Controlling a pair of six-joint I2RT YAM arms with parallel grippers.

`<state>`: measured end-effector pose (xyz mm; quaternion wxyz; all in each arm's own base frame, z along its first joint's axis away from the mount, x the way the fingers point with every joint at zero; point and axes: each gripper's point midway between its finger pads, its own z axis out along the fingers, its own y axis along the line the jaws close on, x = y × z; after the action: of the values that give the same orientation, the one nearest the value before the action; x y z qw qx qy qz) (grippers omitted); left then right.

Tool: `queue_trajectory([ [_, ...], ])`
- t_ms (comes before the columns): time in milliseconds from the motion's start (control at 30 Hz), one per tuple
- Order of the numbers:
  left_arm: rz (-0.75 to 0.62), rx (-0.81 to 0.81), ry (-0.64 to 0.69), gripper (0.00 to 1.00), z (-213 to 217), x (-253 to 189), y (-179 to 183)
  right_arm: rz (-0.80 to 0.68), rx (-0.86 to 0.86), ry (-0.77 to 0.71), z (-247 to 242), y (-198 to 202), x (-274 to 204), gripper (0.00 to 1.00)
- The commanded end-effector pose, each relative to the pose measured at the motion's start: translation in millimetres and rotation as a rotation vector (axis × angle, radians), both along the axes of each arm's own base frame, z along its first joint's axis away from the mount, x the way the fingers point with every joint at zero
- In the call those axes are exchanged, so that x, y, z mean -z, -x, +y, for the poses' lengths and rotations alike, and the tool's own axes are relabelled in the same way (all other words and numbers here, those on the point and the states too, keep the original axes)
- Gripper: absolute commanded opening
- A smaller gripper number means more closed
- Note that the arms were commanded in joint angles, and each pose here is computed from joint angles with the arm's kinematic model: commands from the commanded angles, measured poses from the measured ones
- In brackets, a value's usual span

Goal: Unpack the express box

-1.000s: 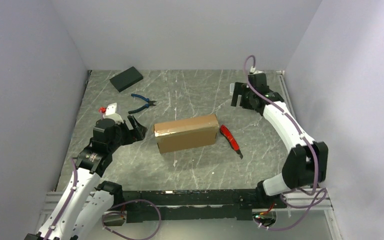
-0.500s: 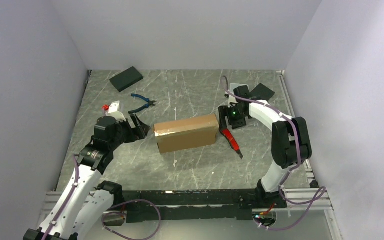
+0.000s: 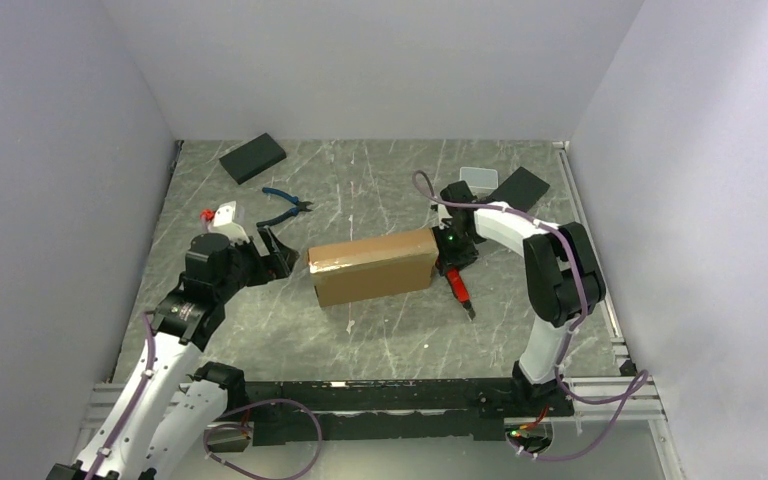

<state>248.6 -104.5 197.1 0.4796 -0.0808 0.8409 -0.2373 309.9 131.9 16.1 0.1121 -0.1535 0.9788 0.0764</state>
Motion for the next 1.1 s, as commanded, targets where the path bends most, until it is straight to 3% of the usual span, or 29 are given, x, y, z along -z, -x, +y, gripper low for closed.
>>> queue_trajectory([
  [0,-0.047,-0.039,0.002,0.9,5.9,-22.7,-5.7,-0.062,0.05,0.116,-14.8,-16.9,-7.8,0.29],
  [133,-0.034,-0.041,-0.017,0.9,7.7,-24.5,-5.8,-0.11,0.09,0.163,-24.1,-24.1,-20.5,0.12],
  [267,-0.001,-0.039,-0.046,0.91,8.9,-23.7,-8.5,-0.185,0.148,0.222,-37.5,-33.3,-38.6,0.01],
  [433,-0.017,-0.031,-0.038,0.91,6.0,-35.2,-13.6,-0.338,0.236,0.274,-54.9,-49.0,-77.3,0.0],
  [567,-0.035,-0.004,-0.005,0.91,-1.7,-47.9,-16.1,-0.503,0.31,0.227,-60.8,-61.9,-122.8,0.0],
  [667,-0.05,0.039,0.024,0.92,-10.7,-55.9,-16.3,-0.666,0.307,0.107,-52.2,-66.1,-167.1,0.0],
  [800,-0.085,0.12,0.075,0.93,-26.6,-67.3,-15.7,-1.002,0.188,-0.224,-18.3,-54.3,-259.5,0.0],
  [933,-0.192,0.318,0.164,0.92,-58.6,-95.7,-10.0,-1.323,-0.181,-0.597,30.4,14.9,-353.9,0.0],
  [1067,-0.37,0.612,0.263,0.91,-93.7,-140.4,13.8,-1.339,-0.599,-0.825,71.7,85.3,-388.5,0.0],
])
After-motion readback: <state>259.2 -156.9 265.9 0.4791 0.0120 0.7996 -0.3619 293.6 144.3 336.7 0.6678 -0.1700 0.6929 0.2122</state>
